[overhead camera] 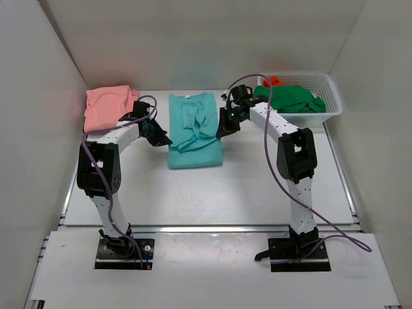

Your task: Fold and stack the t-shirts

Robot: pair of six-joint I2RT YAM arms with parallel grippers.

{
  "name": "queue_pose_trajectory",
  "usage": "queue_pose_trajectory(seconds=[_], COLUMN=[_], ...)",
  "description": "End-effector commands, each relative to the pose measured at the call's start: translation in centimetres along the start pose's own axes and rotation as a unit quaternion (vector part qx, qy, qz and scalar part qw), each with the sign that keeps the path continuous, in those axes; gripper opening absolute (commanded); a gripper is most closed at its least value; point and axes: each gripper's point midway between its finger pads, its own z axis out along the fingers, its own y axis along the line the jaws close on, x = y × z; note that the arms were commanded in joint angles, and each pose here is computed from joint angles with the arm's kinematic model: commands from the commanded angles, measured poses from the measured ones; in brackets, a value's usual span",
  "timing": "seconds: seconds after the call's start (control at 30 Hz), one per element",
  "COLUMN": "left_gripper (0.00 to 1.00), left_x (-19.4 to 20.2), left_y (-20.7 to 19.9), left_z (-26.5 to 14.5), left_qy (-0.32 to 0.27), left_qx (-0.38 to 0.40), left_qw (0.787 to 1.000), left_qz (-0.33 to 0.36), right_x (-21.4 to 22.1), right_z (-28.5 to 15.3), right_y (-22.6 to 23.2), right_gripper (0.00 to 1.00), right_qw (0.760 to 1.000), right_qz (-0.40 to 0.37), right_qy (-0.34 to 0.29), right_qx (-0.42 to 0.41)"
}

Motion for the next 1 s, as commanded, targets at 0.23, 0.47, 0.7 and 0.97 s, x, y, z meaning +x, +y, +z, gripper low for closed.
queue_pose_trajectory(seconds=[0.23,0.47,0.7,0.97], left_gripper=[0.40,0.41,0.51,0.60], left_x=[-7.3,-4.7,1.5,4.5], left_y=[-6.3,-4.5,0.4,3.7], left_z=[-1.6,-1.6,-1.6,-1.4], left_qy=[-0.092,-0.077,-0.066,-0.061], left_qx=[0.214,0.209,0.092,0.034], left_qw=[0.970,0.971,0.993,0.997], left_qz=[-0.066,-0.087,-0.033,-0.027], right_x=[-10.1,-7.9,1.5,7.2], right_z=[-2.0,-3.2,-1.5,0.0], right_y=[-0.1,-2.0,-1.7,-1.0], right_gripper=[0.32,0.34,0.32,0.45], right_qw=[0.988,0.989,0.995,0.997], right_qz=[-0.001,0.024,0.025,0.064], right_qy=[-0.150,-0.144,-0.080,-0.043], right_qx=[-0.040,-0.002,0.048,0.023])
